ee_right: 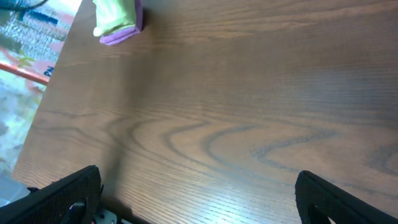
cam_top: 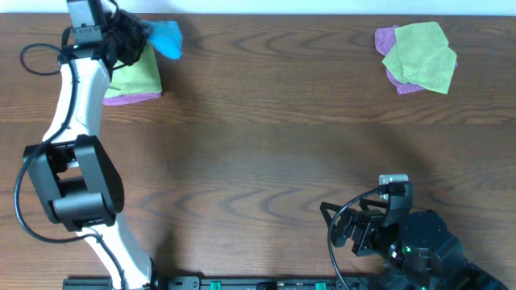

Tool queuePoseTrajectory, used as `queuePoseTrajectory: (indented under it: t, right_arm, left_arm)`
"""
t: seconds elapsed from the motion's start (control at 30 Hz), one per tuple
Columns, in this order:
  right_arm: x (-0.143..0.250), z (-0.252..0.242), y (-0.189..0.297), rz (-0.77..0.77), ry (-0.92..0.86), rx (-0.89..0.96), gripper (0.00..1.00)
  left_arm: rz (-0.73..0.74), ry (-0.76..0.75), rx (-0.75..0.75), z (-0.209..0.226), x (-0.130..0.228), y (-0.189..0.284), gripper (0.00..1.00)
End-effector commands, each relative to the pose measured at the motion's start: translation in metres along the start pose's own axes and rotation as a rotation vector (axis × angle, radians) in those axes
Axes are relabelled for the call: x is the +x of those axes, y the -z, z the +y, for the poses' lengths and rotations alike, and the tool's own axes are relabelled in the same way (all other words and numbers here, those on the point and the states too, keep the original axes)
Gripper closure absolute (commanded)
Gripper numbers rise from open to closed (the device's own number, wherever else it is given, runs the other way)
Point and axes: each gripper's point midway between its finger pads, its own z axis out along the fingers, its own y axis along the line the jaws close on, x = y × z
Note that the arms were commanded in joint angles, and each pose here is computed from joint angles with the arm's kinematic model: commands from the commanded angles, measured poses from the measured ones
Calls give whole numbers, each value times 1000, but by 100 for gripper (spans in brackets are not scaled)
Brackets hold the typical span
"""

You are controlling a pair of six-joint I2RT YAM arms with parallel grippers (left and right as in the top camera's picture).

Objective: Fold the cloth
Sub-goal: 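Carry the blue cloth with the left gripper onto the upper-left green stack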

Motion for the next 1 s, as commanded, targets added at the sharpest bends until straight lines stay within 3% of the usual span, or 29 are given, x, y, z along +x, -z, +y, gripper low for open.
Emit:
queuePoseTrajectory:
  t: [0.0, 0.47, 0.97]
  right_arm:
    - [-1, -4, -1, -8, -26, 18, 1]
    - [-1, -4, -1, -9, -50, 18, 1]
    - [-3, -2, -1, -16, -64, 10, 1]
  left_arm:
    - [-16, -47, 23, -5, -14, 9, 94]
    - [53, -59, -42, 26, -12, 20, 94]
    - [46, -57, -238, 80, -21, 37, 94]
